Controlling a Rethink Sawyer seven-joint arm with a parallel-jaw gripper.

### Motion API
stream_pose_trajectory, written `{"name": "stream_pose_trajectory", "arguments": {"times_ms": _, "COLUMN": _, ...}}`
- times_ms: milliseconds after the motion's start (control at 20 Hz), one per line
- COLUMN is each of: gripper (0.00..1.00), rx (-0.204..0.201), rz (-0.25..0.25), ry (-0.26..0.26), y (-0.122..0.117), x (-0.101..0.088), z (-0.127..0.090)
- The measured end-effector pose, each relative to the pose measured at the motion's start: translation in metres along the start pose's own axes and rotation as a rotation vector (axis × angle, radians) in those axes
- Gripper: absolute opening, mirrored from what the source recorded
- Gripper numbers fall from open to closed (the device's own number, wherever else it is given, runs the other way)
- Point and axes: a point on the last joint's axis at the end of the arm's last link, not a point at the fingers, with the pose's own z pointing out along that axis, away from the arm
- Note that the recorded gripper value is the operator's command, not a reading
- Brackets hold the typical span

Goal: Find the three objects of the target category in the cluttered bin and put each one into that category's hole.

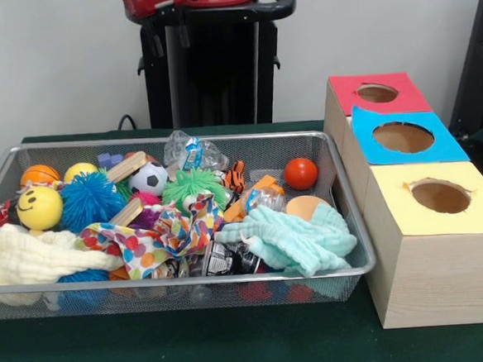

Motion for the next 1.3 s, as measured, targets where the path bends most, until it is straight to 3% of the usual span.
{"name": "stream_pose_trajectory", "arguments": {"times_ms": 300, "gripper": 1.0, "rx": 0.005, "rz": -0.089, "ry": 0.024, "y": 0.015, "x": -0.022, "z": 0.002}}
{"name": "stream_pose_trajectory", "arguments": {"times_ms": 700, "gripper": 1.0, "rx": -0.023, "rz": -0.053, "ry": 0.088, "y": 0.027, "x": -0.043, "z": -0.001}}
{"name": "stream_pose_trajectory", "arguments": {"times_ms": 1300, "gripper": 1.0, "rx": -0.073, "rz": 0.004, "ry": 0.155, "y": 0.036, "x": -0.051, "z": -0.003}}
